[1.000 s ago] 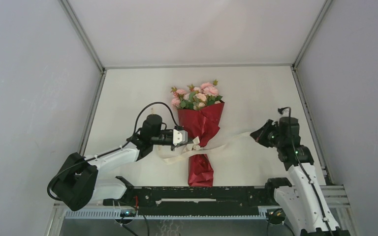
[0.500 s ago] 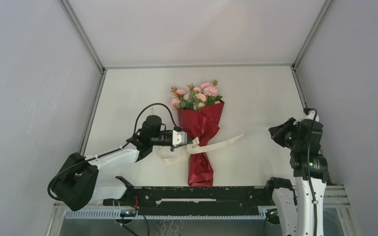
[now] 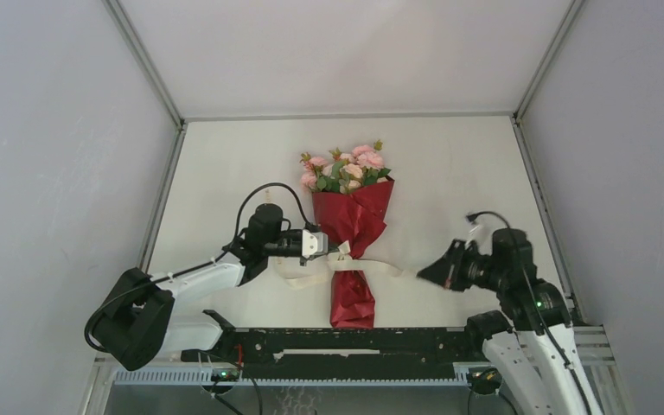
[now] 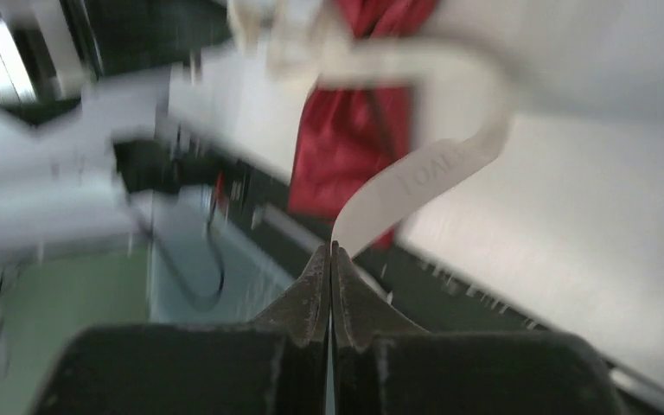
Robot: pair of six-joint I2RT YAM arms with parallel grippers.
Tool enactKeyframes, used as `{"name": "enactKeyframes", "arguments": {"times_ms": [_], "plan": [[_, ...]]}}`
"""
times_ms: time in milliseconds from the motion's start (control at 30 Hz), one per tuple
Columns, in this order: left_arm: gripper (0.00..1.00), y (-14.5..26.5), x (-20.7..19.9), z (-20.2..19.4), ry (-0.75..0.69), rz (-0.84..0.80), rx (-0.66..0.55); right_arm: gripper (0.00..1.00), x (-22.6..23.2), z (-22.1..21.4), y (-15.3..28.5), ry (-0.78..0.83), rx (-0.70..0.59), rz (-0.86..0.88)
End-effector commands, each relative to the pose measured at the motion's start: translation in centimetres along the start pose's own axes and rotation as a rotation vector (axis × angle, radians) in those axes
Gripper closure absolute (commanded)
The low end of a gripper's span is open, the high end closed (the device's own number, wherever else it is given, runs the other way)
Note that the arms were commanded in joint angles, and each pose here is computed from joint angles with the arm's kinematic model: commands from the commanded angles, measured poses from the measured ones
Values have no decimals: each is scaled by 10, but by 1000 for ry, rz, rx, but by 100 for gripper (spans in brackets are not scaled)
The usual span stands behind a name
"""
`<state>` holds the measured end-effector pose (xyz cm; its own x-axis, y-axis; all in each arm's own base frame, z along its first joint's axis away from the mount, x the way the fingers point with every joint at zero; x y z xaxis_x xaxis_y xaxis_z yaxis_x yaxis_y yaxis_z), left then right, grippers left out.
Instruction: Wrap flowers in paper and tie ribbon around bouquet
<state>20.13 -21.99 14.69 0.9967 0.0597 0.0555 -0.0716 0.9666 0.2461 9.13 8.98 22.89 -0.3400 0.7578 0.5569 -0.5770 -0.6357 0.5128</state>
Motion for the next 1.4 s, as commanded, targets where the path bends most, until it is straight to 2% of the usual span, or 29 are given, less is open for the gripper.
{"name": "enactKeyframes", "arguments": {"times_ms": [0,67,133,200,233,300,400,467,533,567,633,733,833,1100,1367], "plan": [[100,-2,1,6,-30,-28,-44,94,26,-51,-10,-155,291,229],[100,-3,0,6,-33,-38,-47,82,22,-75,-19,-193,417,145],[100,-4,0,6,-36,-39,-47,63,18,-91,-23,-173,521,65],[100,-3,-1,6,-35,-41,-46,31,24,-91,-28,-116,572,65],[100,-4,-2,6,-37,-43,-47,23,28,-84,-31,-60,559,69],[100,-3,-3,5,-41,-43,-46,20,33,-62,-40,80,484,38],[100,-2,-3,5,-48,-44,-47,22,38,-18,-69,291,282,-13],[100,-1,-4,6,-58,-46,-47,33,43,7,-95,364,195,25],[100,0,-6,5,-75,-55,-40,51,39,26,-119,367,154,18],[100,1,-8,3,-92,-63,-36,56,37,33,-130,348,152,37],[100,3,-12,-2,-133,-91,-25,58,35,41,-149,320,150,101],[100,4,-16,-7,-188,-122,-14,58,44,39,-171,363,153,177],[100,4,-18,-12,-238,-155,-9,53,56,29,-192,426,186,221],[100,7,-23,-21,-331,-202,15,54,44,21,-225,414,264,144],[100,10,-27,-32,-409,-239,49,48,42,10,-237,401,357,183]]}}
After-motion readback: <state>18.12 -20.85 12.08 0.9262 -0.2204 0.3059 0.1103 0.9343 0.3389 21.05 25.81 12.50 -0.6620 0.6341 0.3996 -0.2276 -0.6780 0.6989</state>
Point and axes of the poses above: each gripper's point midway between its finger pads, its own y axis back along the fingers, its own x axis along the line the jaws close on, z = x × y, the point moved 7 cm from there along y, back along the fingers, and after that the axes turned 14 degrees about y, right-handed, at the moved point
